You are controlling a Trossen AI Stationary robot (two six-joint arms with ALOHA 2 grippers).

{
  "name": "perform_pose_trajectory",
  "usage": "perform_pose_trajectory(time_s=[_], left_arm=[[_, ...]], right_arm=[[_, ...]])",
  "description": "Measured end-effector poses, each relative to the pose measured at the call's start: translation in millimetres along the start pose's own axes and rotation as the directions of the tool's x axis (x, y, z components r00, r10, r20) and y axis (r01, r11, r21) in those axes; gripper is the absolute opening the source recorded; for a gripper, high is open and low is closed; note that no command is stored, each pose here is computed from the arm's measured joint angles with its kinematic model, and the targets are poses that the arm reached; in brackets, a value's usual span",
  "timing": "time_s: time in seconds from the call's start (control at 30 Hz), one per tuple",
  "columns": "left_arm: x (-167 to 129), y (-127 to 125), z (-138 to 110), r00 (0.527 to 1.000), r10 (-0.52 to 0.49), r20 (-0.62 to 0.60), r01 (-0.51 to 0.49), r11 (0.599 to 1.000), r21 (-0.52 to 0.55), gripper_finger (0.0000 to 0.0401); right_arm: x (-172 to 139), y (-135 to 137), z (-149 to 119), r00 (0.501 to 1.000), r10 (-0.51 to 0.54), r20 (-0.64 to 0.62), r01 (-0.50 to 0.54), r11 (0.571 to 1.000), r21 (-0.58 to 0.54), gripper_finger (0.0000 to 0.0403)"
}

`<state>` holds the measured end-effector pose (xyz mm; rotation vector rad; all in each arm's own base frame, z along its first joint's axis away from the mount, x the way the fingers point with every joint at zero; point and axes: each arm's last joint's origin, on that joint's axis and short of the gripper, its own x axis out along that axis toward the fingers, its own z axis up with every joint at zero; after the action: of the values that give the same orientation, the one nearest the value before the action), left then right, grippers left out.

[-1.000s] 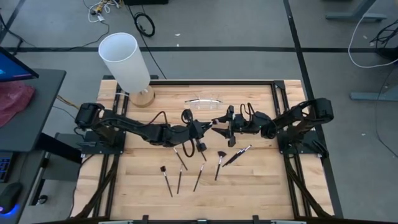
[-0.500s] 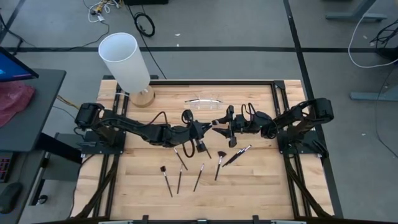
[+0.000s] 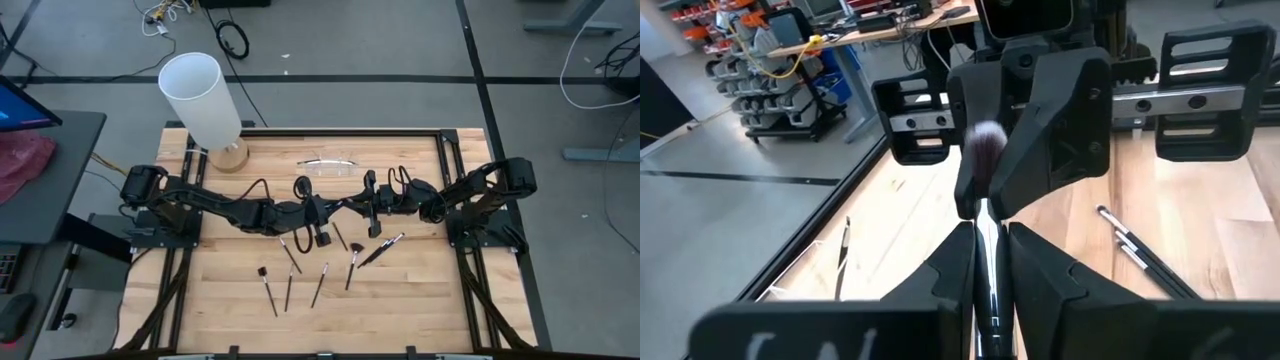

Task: Pick & Place Makeup Supplies
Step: Put the makeup brush into the transparent organizer

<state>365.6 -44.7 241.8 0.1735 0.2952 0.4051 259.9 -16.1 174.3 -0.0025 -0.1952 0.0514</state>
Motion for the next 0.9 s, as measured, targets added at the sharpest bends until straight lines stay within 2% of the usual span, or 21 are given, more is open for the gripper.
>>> perform_pose_trajectory(time_s=[0.2,0.37,0.57,0.67,0.73,0.8,0.83,0.9], left_arm=[[0.1,0.5,-0.5,1.0,0.016,-0.005,-0.016,1.0,0.01,0.0061],[0.0,1.8,-1.9,0.998,0.062,-0.02,-0.062,0.998,0.023,0.0097],[-0.4,5.0,-2.5,0.984,0.174,-0.029,-0.173,0.984,0.029,0.015],[-0.6,6.2,-2.6,0.976,0.215,-0.032,-0.214,0.976,0.031,0.0169],[-0.7,6.6,-2.7,0.973,0.228,-0.033,-0.227,0.973,0.032,0.0177],[-0.7,6.7,-2.7,0.973,0.229,-0.033,-0.228,0.973,0.032,0.0181],[-0.7,6.6,-2.8,0.973,0.23,-0.033,-0.228,0.973,0.032,0.0182],[-0.7,6.6,-3.0,0.973,0.229,-0.036,-0.228,0.973,0.034,0.0183]], right_arm=[[0.0,-0.1,-1.0,1.0,-0.004,-0.01,0.004,1.0,0.001,0.0015],[-0.6,-4.5,-4.7,0.998,-0.03,-0.049,0.03,1.0,0.004,0.0015],[-2.9,-15.4,-13.5,0.975,-0.172,-0.138,0.176,0.984,0.016,0.0015],[-3.6,-24.1,-8.7,0.954,-0.272,-0.124,0.275,0.962,0.0,0.0015],[1.5,-30.8,0.0,0.946,-0.289,-0.146,0.289,0.957,-0.019,0.0014],[11.3,-36.8,9.6,0.921,-0.304,-0.244,0.299,0.953,-0.056,0.0014],[17.1,-39.7,14.7,0.889,-0.327,-0.32,0.315,0.945,-0.091,0.0014],[29.2,-45.2,29.4,0.791,-0.411,-0.453,0.358,0.912,-0.202,0.0014]])
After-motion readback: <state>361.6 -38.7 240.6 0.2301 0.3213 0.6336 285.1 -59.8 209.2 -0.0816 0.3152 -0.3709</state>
